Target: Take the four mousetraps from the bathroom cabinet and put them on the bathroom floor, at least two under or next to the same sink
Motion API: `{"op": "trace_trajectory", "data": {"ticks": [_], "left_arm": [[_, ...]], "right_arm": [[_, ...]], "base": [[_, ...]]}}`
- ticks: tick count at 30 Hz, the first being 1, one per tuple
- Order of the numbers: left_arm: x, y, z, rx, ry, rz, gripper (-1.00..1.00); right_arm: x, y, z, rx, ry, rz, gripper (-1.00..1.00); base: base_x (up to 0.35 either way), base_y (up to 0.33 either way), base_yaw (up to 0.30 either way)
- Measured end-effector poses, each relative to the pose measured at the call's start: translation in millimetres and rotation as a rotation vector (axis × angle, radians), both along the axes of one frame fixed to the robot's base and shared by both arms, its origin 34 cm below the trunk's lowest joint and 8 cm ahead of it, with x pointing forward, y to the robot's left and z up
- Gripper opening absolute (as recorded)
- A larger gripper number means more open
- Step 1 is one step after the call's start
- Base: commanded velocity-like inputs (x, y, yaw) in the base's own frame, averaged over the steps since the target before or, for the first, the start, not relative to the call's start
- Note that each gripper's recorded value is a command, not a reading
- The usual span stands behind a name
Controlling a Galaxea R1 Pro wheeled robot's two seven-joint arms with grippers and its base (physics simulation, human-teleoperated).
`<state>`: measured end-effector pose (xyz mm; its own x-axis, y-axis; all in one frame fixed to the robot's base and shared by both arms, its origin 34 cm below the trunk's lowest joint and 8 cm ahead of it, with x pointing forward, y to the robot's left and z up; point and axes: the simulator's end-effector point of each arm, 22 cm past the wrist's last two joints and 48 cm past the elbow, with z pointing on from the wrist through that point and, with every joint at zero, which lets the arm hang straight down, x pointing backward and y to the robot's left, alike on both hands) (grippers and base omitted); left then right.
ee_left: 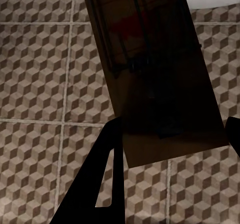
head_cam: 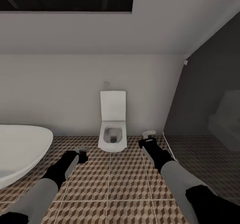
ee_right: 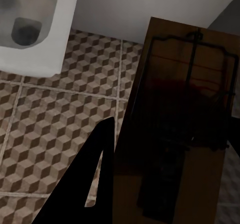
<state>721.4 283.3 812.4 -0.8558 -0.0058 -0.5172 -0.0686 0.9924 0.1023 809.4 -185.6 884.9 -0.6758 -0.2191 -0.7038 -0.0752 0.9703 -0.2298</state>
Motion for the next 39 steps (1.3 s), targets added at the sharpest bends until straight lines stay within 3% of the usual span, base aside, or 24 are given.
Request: {"op": "trace_trajectory", "data": {"ticks": [39], "left_arm": [[9,-8,-45,-0.01,-0.002,-0.006,-1.0]], "right_arm": [[8,2,-45,0.003,0.0,0.002,-1.0]], "base": [[0.0,0.0,0.0]]}}
